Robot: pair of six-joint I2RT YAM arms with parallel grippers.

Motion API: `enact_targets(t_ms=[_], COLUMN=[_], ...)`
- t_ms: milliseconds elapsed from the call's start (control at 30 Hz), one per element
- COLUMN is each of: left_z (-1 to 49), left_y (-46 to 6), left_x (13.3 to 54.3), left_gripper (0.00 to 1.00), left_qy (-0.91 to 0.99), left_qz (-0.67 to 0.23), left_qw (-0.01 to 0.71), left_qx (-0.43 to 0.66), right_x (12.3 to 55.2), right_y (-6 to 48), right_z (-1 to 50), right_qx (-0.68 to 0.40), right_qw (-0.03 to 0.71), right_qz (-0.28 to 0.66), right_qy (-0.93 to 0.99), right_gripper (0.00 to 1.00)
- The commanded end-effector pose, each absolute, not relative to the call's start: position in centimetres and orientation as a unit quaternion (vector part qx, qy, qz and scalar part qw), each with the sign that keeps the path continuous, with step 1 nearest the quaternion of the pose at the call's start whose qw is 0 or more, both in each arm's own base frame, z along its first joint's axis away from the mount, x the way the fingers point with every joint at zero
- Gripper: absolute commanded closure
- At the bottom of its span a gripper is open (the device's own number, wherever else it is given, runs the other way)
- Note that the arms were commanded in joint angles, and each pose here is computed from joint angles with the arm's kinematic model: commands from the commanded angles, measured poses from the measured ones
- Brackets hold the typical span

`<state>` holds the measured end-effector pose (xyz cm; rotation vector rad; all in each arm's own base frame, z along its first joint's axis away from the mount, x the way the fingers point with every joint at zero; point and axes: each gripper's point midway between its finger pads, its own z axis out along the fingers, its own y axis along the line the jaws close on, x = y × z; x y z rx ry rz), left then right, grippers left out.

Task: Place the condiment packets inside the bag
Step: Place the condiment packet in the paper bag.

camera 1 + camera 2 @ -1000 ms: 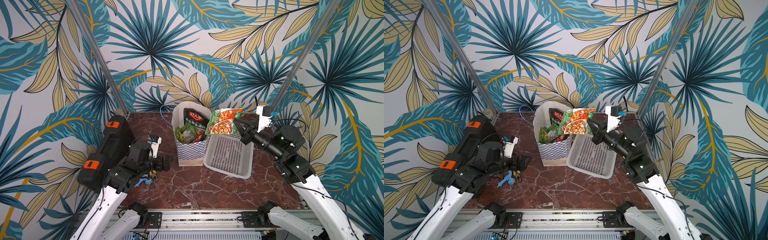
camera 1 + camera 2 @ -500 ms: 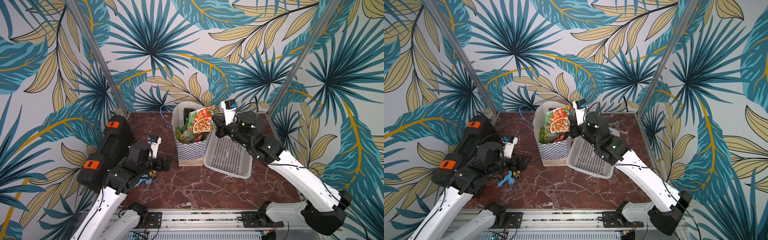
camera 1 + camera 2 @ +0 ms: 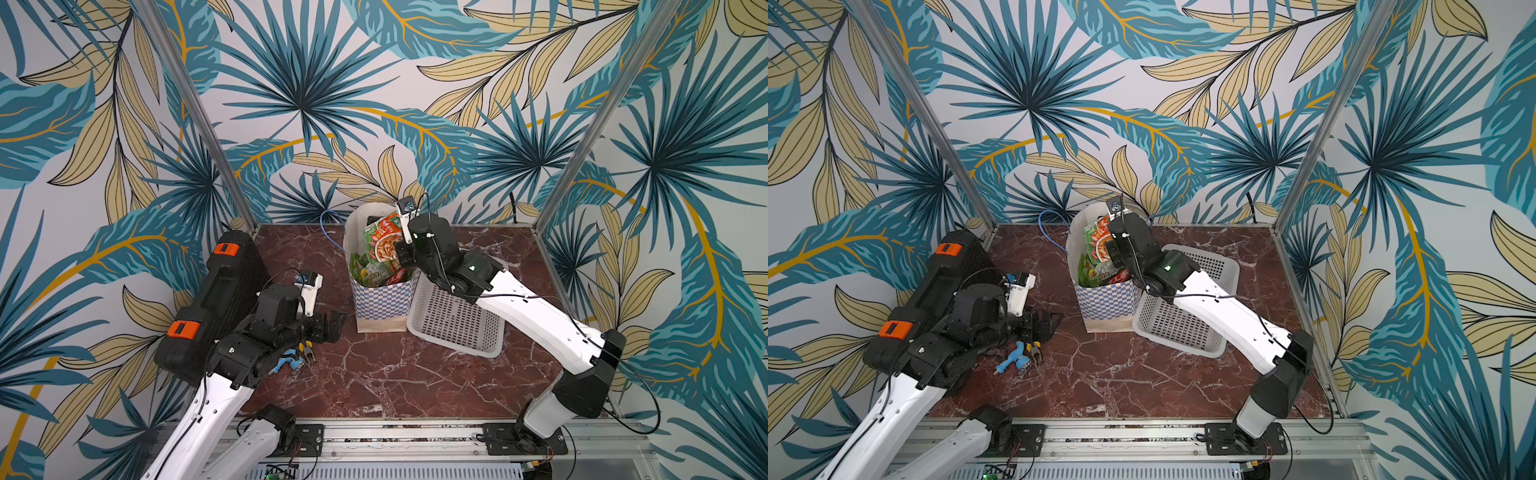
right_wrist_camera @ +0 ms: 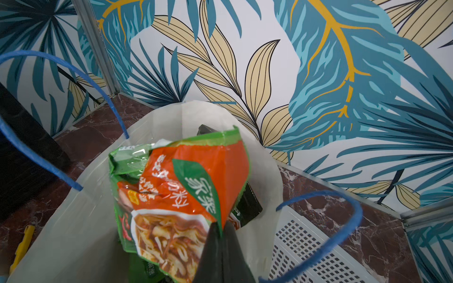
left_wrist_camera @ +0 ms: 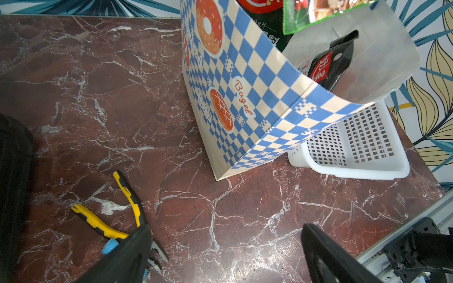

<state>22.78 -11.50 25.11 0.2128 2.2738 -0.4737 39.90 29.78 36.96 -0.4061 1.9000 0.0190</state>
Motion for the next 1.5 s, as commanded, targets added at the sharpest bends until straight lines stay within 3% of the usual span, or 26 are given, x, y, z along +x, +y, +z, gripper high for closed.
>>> enact_targets(t_ms=[0, 233, 300, 367, 567, 733, 900, 1300, 1467], left_z=[24.8, 24.8, 24.8, 24.8, 24.9, 25.7, 26.7, 28.9, 28.2], left_y=[-11.6, -11.7, -11.7, -11.6, -11.4, -10.8, -9.8, -5.3, -5.9], left_x=[22.6, 22.6, 22.6, 22.6, 22.6, 22.3, 21.9, 20.1, 19.3], left_gripper=[0.00, 0.00, 0.00, 0.00, 0.00, 0.00, 0.00, 0.00, 0.00], left_qy=[0.894, 0.893, 0.893, 0.893, 0.893, 0.886, 0.878, 0.867, 0.872], left_qz=[-0.190, -0.192, -0.191, -0.191, -0.186, -0.181, -0.167, -0.105, -0.142], left_qw=[0.397, 0.397, 0.398, 0.398, 0.400, 0.419, 0.443, 0.487, 0.466], left_qx=[0.088, 0.089, 0.090, 0.089, 0.087, 0.080, 0.065, -0.019, -0.045], right_x=[41.0, 43.3, 43.4, 43.0, 40.8, 38.1, 35.5, 28.3, 25.8], right_y=[29.6, 30.7, 31.1, 31.4, 31.8, 31.2, 29.3, 20.2, 16.6], right_z=[36.2, 34.3, 34.3, 34.8, 36.6, 38.7, 40.5, 40.9, 38.0], right_qx=[-0.167, -0.169, -0.175, -0.179, -0.192, -0.200, -0.194, -0.155, -0.153], right_qw=[0.552, 0.529, 0.522, 0.519, 0.515, 0.524, 0.538, 0.579, 0.588], right_qz=[-0.037, -0.073, -0.065, -0.048, 0.015, 0.066, 0.098, 0.104, 0.083], right_qy=[0.816, 0.828, 0.832, 0.834, 0.836, 0.825, 0.815, 0.794, 0.790], right_gripper=[1.00, 0.97, 0.72, 0.58, 0.43, 0.26, 0.01, 0.01, 0.00])
